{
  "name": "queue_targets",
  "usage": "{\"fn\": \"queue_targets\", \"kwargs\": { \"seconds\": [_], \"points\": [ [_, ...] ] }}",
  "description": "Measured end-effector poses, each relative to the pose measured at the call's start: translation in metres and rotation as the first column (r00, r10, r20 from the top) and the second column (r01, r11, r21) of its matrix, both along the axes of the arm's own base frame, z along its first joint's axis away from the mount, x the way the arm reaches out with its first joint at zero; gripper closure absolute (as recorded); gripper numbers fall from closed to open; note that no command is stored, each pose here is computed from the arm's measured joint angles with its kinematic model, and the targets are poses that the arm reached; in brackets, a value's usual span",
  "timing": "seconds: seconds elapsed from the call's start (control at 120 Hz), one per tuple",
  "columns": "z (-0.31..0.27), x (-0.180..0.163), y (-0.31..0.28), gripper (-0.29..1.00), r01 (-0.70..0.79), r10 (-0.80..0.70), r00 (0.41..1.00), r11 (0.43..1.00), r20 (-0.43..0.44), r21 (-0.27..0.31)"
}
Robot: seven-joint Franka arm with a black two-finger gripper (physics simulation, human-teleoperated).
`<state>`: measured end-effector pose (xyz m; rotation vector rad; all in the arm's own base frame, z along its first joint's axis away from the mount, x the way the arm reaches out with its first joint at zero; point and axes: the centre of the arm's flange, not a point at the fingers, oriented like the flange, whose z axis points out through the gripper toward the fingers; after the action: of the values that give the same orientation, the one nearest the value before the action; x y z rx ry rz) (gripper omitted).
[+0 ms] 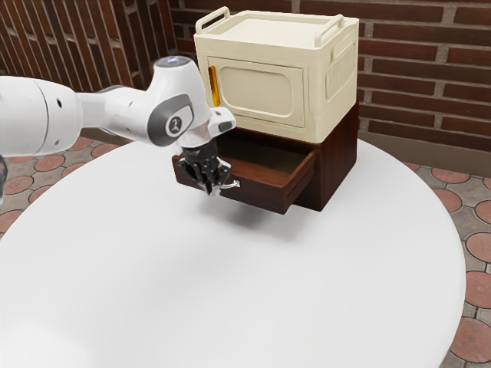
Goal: Push the drawer handle with one arm to close the drawer
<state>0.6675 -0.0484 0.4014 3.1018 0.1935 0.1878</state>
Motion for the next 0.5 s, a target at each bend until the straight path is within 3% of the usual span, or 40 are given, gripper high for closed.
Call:
{"fn": "queue_targets", "kwargs": {
  "seconds": [0.5],
  "points": [
    [-0.005, 0.071, -0.001, 0.66, 0.04, -0.041, 0.995, 0.999, 0.093, 0.015]
  ]
}}
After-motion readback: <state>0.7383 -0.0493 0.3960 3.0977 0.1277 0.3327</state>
